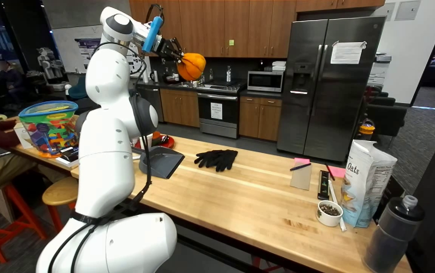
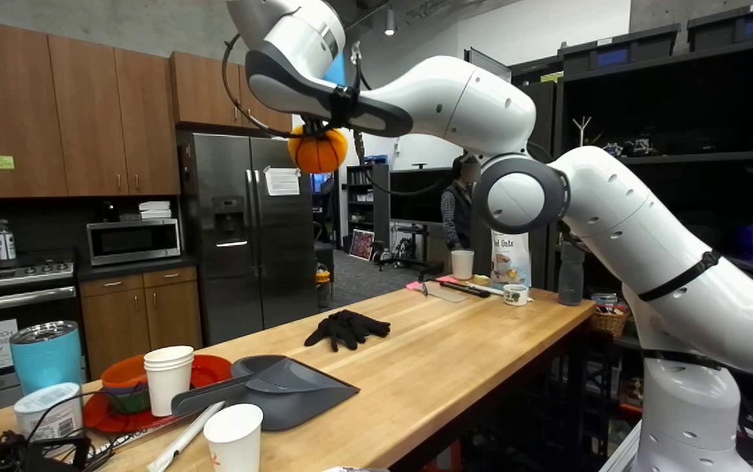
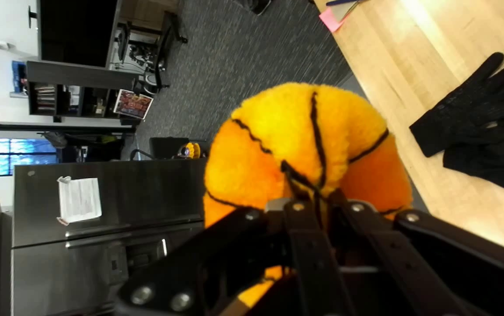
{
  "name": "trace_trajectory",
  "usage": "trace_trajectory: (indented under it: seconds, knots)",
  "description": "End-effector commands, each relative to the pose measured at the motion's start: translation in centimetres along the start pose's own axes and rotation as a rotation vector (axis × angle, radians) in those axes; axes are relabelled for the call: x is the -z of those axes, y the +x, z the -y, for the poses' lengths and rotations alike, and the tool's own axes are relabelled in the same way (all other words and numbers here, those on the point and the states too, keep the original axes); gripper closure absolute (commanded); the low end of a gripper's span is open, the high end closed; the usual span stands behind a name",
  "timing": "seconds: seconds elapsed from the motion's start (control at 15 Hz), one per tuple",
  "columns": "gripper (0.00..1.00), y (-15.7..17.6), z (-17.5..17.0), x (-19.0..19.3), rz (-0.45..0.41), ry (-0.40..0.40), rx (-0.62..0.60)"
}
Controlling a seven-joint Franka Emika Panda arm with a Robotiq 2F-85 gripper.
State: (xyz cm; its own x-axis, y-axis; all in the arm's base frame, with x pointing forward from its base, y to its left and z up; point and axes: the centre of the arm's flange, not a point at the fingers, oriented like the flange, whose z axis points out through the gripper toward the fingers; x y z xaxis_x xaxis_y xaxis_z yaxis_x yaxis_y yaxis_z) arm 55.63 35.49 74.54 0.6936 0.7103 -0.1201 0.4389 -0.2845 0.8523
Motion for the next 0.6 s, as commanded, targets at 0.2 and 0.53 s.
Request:
trace_trajectory:
  seconds: [0.2,0.53]
  knots:
    - [0.97,-8.0,2.4,2.6,-0.105,0.042,-0.285]
    - [0.97,-10.8,0.5,3.9,-0.149,0.222,-0.481]
